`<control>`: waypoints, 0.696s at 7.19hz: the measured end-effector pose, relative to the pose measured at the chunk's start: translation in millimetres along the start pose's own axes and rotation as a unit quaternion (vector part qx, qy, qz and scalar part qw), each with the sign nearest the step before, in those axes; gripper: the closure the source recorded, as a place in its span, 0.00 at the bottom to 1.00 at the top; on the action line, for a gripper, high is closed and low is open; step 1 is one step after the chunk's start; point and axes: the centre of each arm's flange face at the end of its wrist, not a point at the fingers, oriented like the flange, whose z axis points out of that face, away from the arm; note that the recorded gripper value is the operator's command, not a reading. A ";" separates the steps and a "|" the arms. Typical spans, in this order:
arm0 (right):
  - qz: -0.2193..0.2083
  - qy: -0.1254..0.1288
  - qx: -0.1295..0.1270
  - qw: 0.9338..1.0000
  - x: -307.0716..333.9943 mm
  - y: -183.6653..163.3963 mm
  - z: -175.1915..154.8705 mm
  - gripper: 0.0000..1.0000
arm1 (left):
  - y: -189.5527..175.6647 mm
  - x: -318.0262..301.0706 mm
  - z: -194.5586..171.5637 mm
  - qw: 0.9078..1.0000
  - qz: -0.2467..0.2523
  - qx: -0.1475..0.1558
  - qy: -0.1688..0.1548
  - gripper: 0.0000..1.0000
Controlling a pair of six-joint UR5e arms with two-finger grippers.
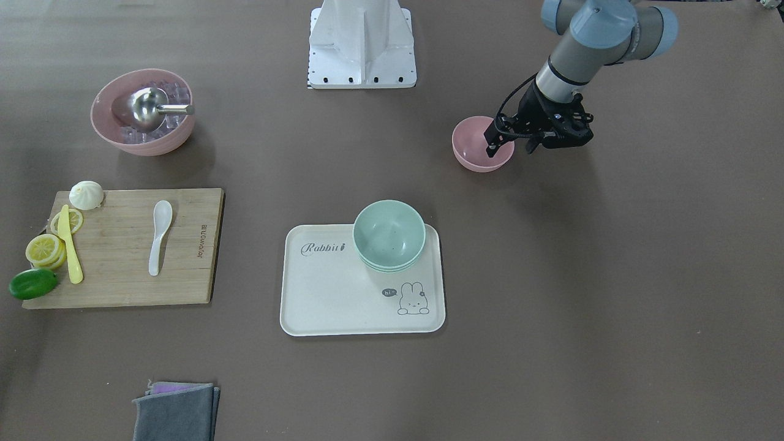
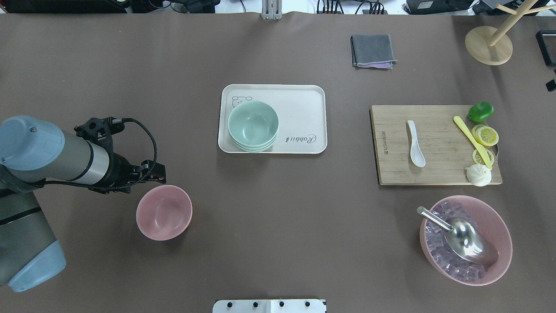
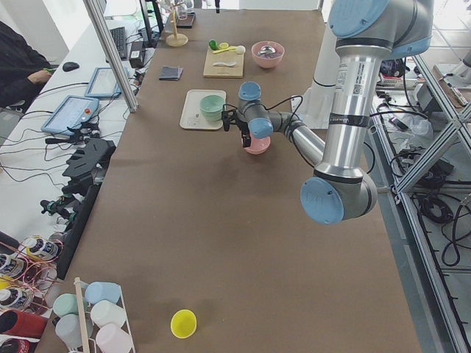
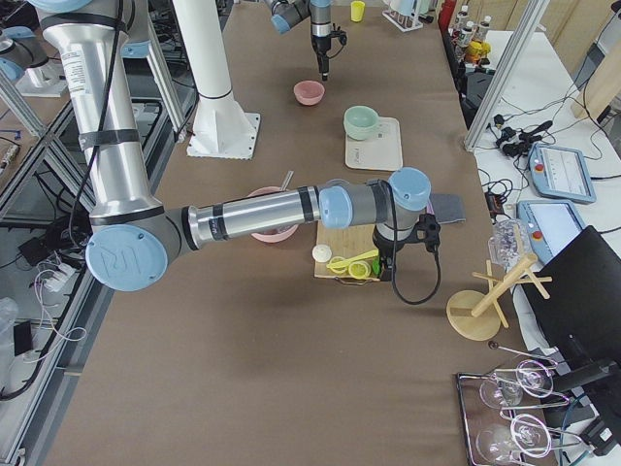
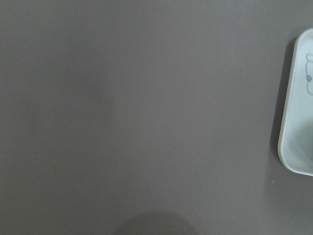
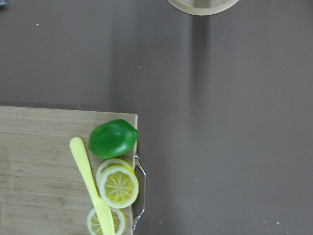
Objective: Stack pink bowl on green and place spoon
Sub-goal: 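Grasp the pink bowl rim with the left gripper while the right arm reaches in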
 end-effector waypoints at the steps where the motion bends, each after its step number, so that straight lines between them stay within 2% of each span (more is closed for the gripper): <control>1: 0.009 -0.005 0.000 1.000 -40.4 -7.9 1.9 0.00 | 4.4 -12.5 4.4 1.000 0.002 -0.002 -0.002 0.04; 3: 0.022 -0.015 -0.005 1.000 -113.9 -17.8 10.8 0.00 | 21.2 -32.3 17.4 1.000 0.012 -0.015 0.002 0.14; 4: 0.023 -0.017 -0.011 1.000 -142.8 -20.4 19.3 0.00 | 31.6 -32.0 27.0 0.999 0.019 -0.025 0.001 0.41; 5: 0.020 -0.017 -0.017 1.000 -165.7 -21.9 28.3 0.00 | 40.0 -28.8 34.2 0.999 0.025 -0.034 0.001 0.83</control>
